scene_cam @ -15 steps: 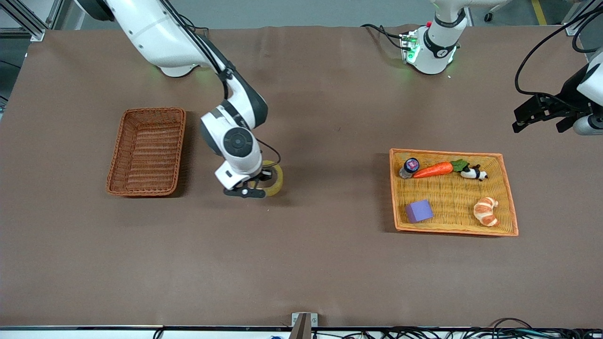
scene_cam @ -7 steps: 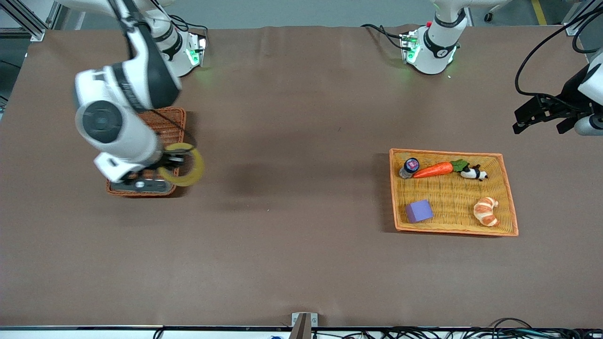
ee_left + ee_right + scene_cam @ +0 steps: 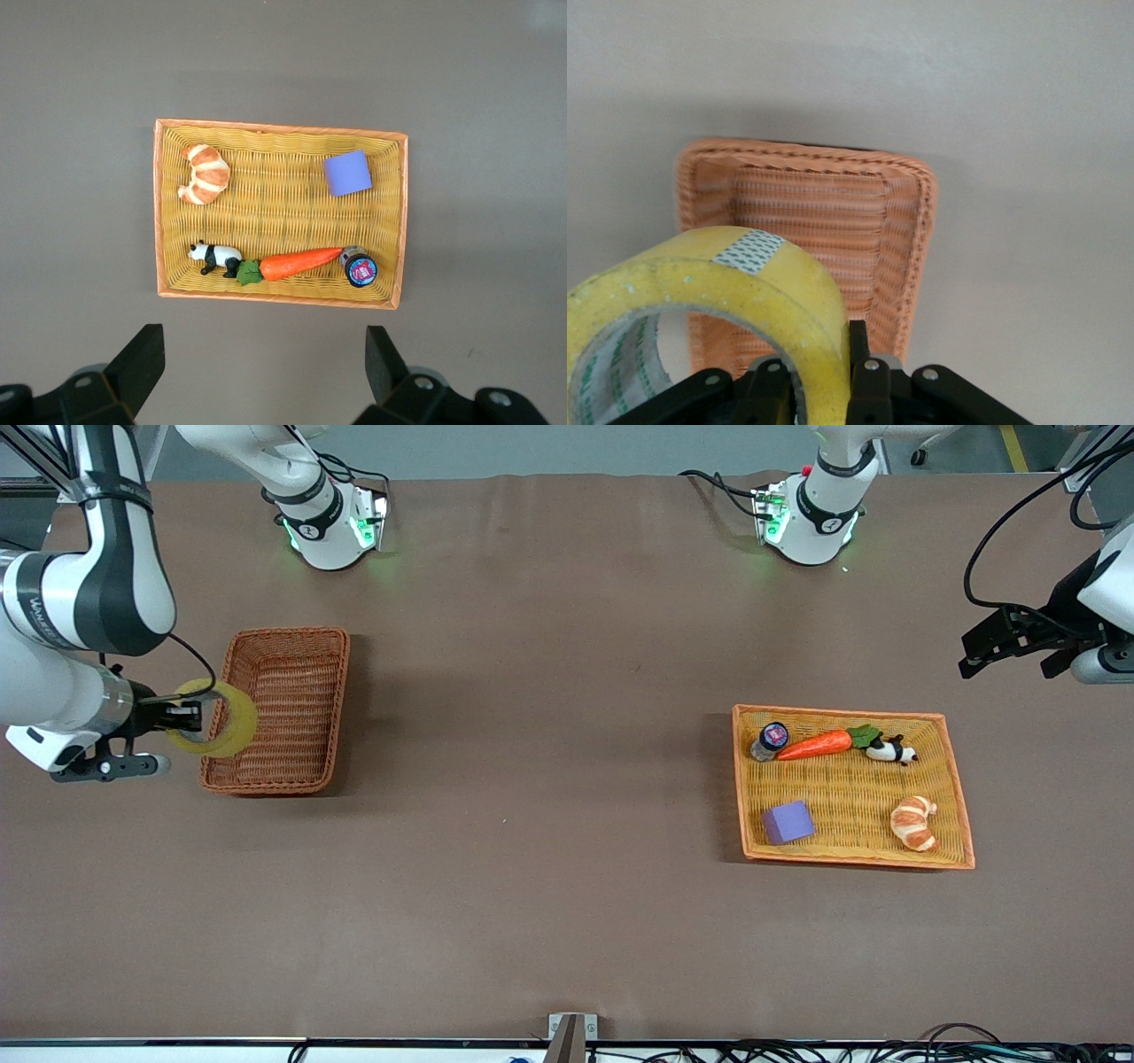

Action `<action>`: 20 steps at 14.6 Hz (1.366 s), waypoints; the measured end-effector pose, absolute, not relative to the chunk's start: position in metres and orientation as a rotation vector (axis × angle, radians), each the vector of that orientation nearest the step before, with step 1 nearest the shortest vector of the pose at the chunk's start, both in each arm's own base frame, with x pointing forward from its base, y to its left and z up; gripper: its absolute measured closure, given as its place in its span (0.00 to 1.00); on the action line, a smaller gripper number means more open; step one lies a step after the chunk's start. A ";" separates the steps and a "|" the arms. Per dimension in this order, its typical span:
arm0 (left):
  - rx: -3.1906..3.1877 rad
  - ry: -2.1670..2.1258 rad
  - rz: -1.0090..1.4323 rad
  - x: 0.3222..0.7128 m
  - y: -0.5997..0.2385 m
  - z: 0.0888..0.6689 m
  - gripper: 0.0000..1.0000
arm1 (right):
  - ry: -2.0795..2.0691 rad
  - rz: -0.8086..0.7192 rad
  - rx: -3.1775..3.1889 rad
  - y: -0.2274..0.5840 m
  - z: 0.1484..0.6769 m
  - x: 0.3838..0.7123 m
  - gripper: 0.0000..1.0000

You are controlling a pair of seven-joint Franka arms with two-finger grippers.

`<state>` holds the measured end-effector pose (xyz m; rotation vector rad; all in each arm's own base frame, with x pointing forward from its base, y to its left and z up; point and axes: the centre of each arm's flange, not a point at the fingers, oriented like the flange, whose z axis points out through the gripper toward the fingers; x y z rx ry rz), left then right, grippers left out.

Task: Move tape to another basket
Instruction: 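Carry the tape roll with the right gripper over the wicker basket, then lower the tape into the basket and open the right gripper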

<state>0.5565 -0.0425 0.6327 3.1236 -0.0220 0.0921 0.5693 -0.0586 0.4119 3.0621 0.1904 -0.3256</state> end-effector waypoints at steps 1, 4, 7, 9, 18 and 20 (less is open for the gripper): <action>3.124 -0.023 0.092 0.557 -0.043 0.633 0.00 | 0.213 -0.300 3.070 -0.076 0.398 0.560 0.79; 3.124 -0.024 0.092 0.556 -0.043 0.633 0.00 | 0.234 -0.259 3.090 -0.116 0.346 0.521 0.79; 3.124 -0.024 0.092 0.556 -0.043 0.633 0.00 | 0.253 -0.246 3.103 -0.107 0.304 0.492 0.79; 3.124 -0.024 0.091 0.556 -0.043 0.632 0.00 | 0.256 -0.216 3.128 -0.092 0.284 0.481 0.79; 3.124 -0.029 0.088 0.557 -0.044 0.631 0.00 | 0.312 -0.113 3.118 -0.060 0.226 0.435 0.79; 3.124 -0.032 0.089 0.557 -0.045 0.631 0.00 | 0.313 -0.129 3.114 -0.058 0.217 0.429 0.79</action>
